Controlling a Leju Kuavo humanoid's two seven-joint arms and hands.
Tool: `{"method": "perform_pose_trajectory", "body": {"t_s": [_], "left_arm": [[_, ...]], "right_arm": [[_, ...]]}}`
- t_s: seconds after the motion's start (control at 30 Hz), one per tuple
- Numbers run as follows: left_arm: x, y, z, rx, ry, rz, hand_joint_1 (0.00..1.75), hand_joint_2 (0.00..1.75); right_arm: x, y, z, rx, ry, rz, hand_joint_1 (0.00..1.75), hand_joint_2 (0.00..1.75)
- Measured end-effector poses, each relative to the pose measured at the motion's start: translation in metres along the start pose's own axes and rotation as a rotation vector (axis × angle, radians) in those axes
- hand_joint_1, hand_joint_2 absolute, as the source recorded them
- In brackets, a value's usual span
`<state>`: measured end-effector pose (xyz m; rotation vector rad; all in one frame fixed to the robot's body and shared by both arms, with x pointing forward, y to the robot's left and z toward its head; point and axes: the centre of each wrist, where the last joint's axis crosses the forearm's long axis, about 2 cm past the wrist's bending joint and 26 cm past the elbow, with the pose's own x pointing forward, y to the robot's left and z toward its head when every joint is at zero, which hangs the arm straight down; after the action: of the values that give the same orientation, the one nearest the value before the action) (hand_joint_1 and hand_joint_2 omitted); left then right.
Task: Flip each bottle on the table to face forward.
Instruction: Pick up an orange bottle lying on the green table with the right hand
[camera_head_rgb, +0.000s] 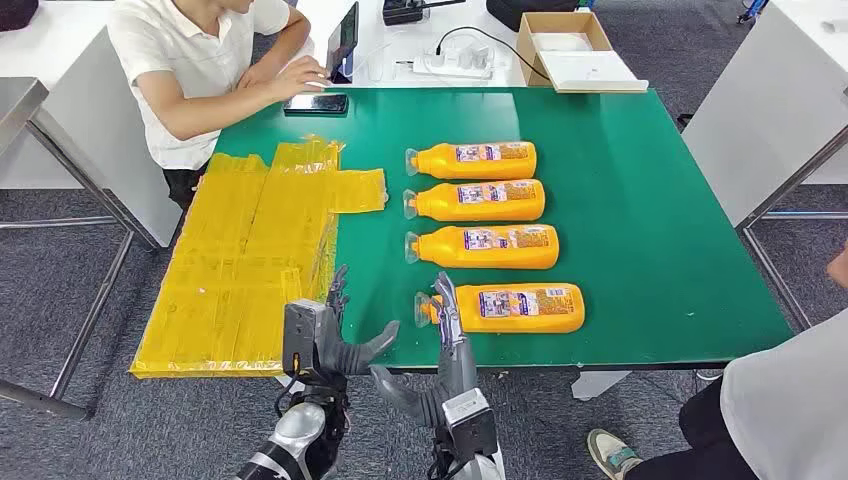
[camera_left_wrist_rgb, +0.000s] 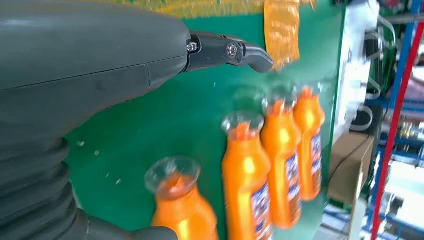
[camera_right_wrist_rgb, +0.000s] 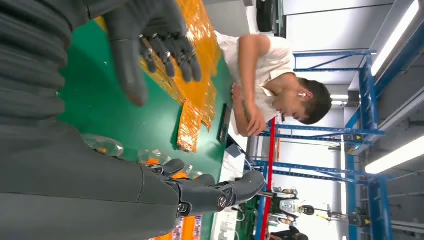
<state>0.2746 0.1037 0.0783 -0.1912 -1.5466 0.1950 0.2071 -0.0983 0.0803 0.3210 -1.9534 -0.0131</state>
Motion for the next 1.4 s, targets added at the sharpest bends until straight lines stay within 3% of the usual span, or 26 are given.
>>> {"method": "perform_pose_trajectory", "body": {"t_s": [0.3, 0.43, 0.83, 0.97, 1.4], "left_arm": [[0.004, 0.015, -0.007, 0.063, -0.025, 0.025, 0.00, 1.75], [0.011, 0.024, -0.005, 0.086, -0.063, 0.039, 0.00, 1.75], [0.017, 0.049, 0.020, 0.157, -0.130, 0.022, 0.00, 1.75], [0.019, 0.055, 0.029, 0.160, -0.150, 0.015, 0.00, 1.75], [0.020, 0.063, 0.046, 0.113, -0.173, 0.046, 0.00, 1.75]], "right_arm": [[-0.004, -0.003, 0.007, -0.014, 0.040, -0.047, 0.00, 1.75], [-0.006, -0.007, 0.014, -0.044, 0.072, -0.058, 0.00, 0.00], [-0.010, -0.021, 0.031, -0.206, 0.112, 0.121, 0.00, 0.00], [-0.010, -0.025, 0.037, -0.246, 0.127, 0.161, 0.00, 1.75], [-0.001, -0.037, 0.050, -0.320, 0.098, 0.237, 0.00, 1.75]]}}
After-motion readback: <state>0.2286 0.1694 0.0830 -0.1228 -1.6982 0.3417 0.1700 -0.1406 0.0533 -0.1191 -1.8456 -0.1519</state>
